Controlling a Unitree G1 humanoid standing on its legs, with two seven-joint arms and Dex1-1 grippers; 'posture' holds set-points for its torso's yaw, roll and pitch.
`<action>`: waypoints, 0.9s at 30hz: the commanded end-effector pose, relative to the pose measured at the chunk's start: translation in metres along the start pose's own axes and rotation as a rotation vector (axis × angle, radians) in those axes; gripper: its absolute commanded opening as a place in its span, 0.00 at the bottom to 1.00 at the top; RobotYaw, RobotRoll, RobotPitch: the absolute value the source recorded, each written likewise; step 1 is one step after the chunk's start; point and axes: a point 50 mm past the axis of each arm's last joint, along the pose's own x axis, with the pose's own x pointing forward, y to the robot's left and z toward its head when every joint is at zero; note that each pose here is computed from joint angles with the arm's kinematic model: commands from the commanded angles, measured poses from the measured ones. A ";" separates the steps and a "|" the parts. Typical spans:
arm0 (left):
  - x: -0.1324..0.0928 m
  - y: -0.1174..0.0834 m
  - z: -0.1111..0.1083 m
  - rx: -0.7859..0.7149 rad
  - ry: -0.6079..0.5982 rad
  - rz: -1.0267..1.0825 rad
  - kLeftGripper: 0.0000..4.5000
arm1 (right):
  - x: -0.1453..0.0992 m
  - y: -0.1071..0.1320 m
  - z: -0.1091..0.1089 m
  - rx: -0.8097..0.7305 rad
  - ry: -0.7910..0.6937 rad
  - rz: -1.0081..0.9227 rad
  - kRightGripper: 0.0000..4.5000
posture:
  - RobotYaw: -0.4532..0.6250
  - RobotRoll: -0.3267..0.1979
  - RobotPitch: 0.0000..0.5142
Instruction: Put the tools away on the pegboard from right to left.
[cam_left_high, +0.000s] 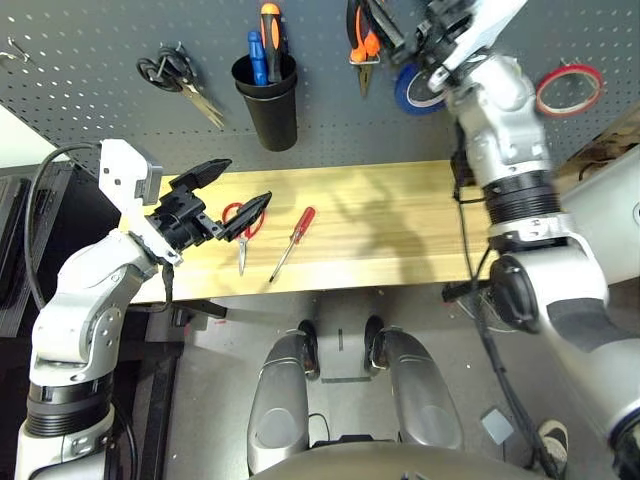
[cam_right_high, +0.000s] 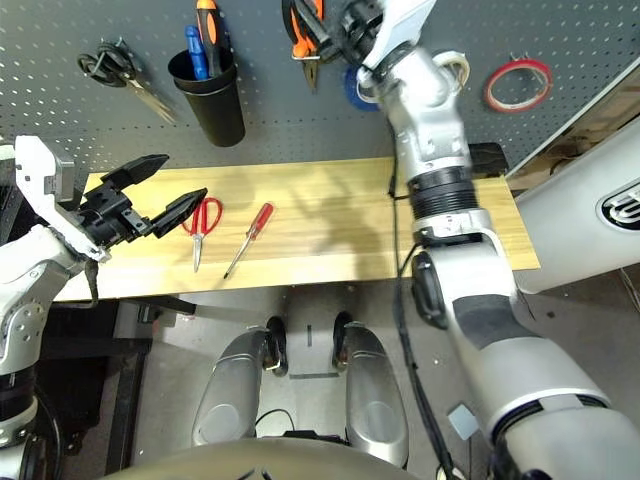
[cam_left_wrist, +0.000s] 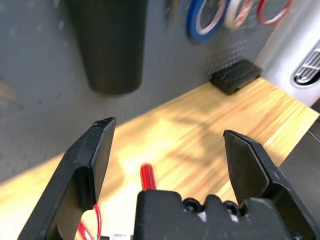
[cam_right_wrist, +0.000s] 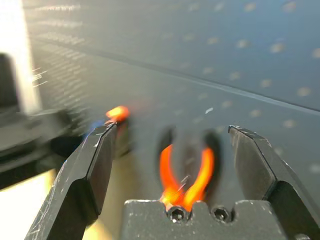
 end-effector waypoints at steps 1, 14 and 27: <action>0.006 -0.007 -0.015 -0.047 0.088 -0.002 1.00 | -0.015 0.011 -0.014 0.100 0.172 0.161 0.99 | 0.44 0.62 0.46; 0.035 -0.020 -0.045 -0.015 0.234 -0.085 1.00 | -0.068 0.052 -0.096 0.181 0.547 0.330 0.99 | 0.45 0.62 0.50; 0.084 -0.025 -0.090 -0.095 0.389 0.000 1.00 | -0.127 0.062 -0.137 0.105 0.670 0.461 0.99 | 0.42 0.62 0.59</action>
